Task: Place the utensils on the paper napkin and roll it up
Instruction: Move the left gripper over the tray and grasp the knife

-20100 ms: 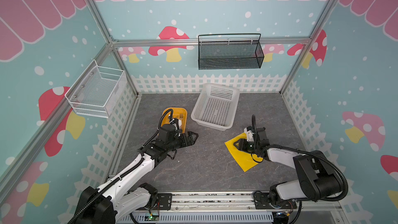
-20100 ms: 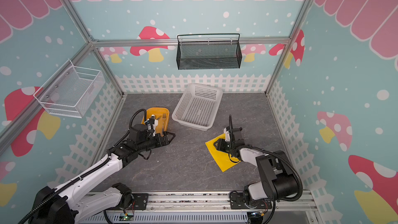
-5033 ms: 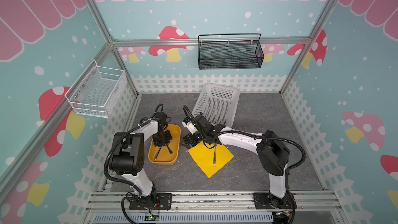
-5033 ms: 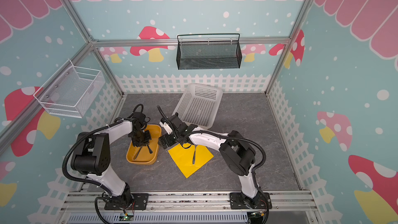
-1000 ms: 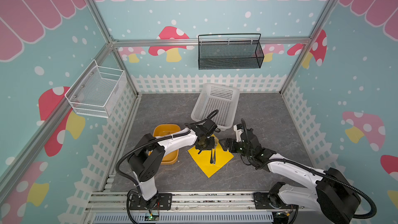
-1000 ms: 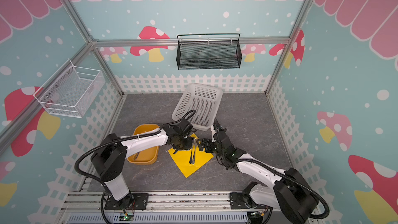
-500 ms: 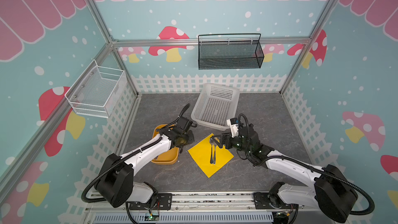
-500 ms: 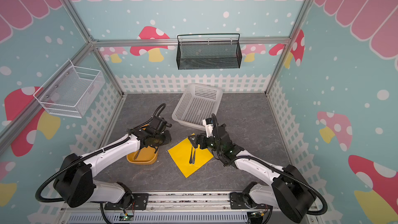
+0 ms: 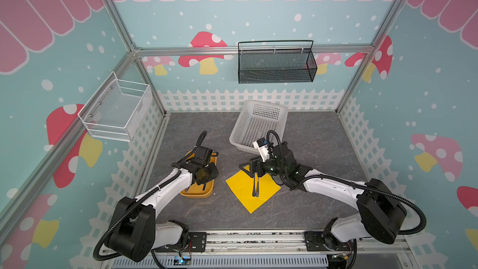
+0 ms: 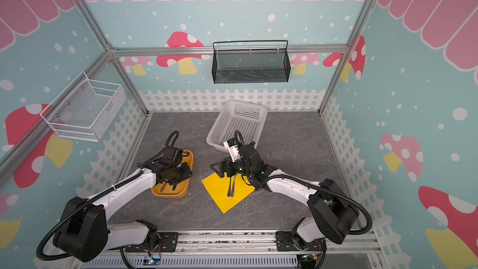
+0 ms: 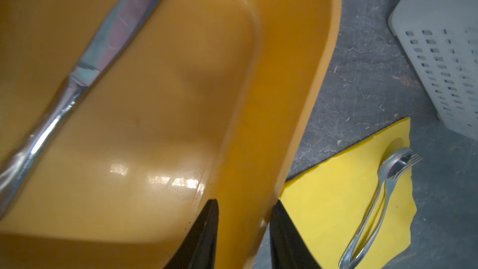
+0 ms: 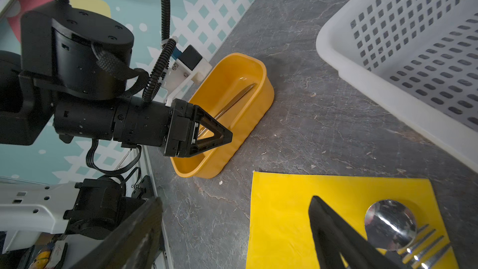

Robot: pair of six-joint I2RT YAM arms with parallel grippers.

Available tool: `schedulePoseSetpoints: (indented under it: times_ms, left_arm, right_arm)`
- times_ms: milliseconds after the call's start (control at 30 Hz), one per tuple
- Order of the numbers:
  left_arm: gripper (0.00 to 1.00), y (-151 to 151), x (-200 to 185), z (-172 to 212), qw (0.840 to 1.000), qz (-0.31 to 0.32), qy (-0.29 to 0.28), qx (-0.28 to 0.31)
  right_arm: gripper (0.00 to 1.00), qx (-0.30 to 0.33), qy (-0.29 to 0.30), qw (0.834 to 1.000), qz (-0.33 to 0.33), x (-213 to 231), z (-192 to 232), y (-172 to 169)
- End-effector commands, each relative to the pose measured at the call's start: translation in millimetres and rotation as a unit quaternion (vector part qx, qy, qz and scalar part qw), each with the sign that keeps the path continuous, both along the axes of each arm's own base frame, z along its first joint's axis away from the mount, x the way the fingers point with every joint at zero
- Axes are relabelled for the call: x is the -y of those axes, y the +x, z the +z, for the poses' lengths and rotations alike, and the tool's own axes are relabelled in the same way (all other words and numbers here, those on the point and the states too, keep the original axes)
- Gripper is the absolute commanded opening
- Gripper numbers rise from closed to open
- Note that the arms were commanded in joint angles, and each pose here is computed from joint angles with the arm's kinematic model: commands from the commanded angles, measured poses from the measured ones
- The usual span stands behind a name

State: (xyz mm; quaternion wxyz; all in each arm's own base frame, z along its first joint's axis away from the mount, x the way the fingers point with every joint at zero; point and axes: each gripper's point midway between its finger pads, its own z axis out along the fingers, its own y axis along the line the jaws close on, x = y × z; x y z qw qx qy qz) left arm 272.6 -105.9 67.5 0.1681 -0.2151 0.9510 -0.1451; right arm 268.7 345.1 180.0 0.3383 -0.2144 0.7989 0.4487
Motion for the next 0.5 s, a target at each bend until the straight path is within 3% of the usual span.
schedulePoseSetpoints:
  times_ms: [0, 133, 467]
  left_arm:
    - [0.36, -12, 11, -3, 0.999, 0.004, -0.048, -0.018]
    - [0.37, -9, 25, 1, 0.995, 0.013, -0.096, -0.007]
    - [0.37, 21, 35, 8, 0.993, 0.030, -0.116, 0.011]
  right_arm:
    - [0.90, 0.008, 0.004, 1.000, 0.023, -9, 5, -3]
    - [0.90, 0.003, 0.002, 1.000, 0.024, -11, 2, -2]
    - [0.90, -0.003, -0.002, 1.000, 0.021, -10, -2, -2]
